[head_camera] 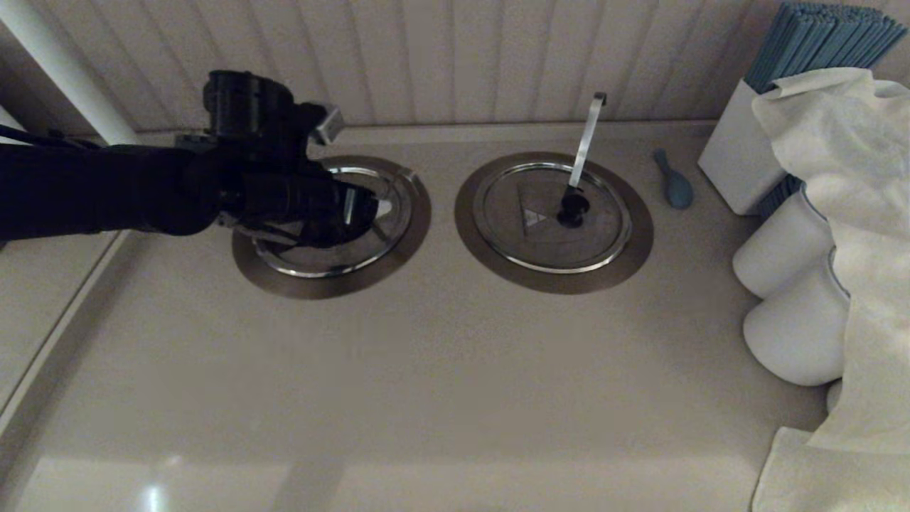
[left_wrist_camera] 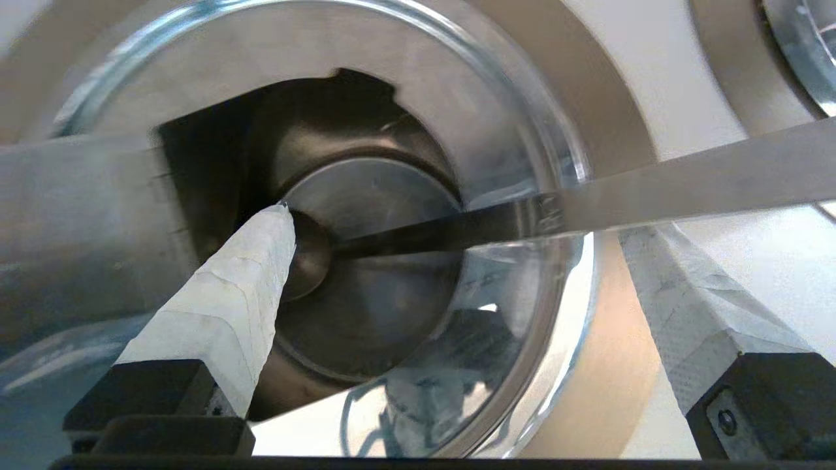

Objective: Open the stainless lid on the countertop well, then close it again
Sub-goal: Stir with a spoon, then close the lid

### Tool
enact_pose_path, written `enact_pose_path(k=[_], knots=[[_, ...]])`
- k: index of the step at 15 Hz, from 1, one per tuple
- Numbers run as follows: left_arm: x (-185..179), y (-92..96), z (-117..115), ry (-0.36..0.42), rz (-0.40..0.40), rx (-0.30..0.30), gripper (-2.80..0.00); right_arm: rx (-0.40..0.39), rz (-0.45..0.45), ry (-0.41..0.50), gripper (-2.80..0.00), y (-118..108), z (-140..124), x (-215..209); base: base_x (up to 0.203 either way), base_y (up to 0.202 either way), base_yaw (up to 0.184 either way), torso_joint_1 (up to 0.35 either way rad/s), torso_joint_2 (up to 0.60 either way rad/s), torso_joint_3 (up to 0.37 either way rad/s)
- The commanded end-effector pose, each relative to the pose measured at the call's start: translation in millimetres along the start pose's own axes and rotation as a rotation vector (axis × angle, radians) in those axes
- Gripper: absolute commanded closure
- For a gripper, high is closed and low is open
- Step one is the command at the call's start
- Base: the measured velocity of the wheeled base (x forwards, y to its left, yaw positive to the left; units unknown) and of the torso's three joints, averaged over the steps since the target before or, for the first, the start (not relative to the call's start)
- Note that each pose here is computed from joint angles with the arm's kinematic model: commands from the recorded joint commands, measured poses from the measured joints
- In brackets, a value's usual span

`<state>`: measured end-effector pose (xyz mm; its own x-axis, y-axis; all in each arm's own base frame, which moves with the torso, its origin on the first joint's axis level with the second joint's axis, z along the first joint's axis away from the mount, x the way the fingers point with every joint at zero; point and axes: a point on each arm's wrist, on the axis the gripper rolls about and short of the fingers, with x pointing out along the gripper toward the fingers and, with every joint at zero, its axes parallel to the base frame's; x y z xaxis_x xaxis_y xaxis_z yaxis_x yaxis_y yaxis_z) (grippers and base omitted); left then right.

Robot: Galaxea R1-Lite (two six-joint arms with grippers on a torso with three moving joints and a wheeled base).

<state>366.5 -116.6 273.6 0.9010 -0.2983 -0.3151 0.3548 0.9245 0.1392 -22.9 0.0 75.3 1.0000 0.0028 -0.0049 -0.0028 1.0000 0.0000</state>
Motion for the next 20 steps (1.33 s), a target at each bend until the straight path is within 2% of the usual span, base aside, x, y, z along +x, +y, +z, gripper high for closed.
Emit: enact_pose_path(k=[1,2,4,7,10,12,14,16,20], knots=[[-13,8.1,8,-0.023,-0.008,-0.014,-2.80,0.002,0.000,0.000,0.00,0,0,0,0.000,0.000,0.000,0.000,0.00,0.000],[-16,9.7,11,-0.025,-0.008,-0.034,-2.80,0.001,0.001,0.001,0.00,0,0,0,0.000,0.000,0.000,0.000,0.00,0.000],[-31,16.1,29,-0.043,-0.009,-0.155,-2.80,0.000,0.000,0.000,0.00,0,0,0,0.000,0.000,0.000,0.000,0.00,0.000],[-45,32.3,37,-0.015,0.001,-0.225,-2.80,0.001,0.000,0.001,0.00,0,0,0,0.000,0.000,0.000,0.000,0.00,0.000],[-56,43.1,39,-0.031,0.033,-0.238,-2.80,0.002,0.002,0.000,0.00,0,0,0,0.000,0.000,0.000,0.000,0.00,0.000],[-71,61.1,42,-0.036,0.087,-0.254,-2.80,0.000,0.000,0.000,0.00,0,0,0,0.000,0.000,0.000,0.000,0.00,0.000],[-90,78.4,45,-0.001,0.140,-0.282,-2.80,0.000,0.000,0.000,0.00,0,0,0,0.000,0.000,0.000,0.000,0.00,0.000],[-99,85.9,45,0.042,0.163,-0.317,-2.80,0.000,0.000,0.002,0.00,0,0,0,0.000,0.000,0.000,0.000,0.00,0.000],[-104,99.4,40,0.060,0.194,-0.339,-2.80,0.000,0.000,0.000,0.00,0,0,0,0.000,0.000,0.000,0.000,0.00,0.000]])
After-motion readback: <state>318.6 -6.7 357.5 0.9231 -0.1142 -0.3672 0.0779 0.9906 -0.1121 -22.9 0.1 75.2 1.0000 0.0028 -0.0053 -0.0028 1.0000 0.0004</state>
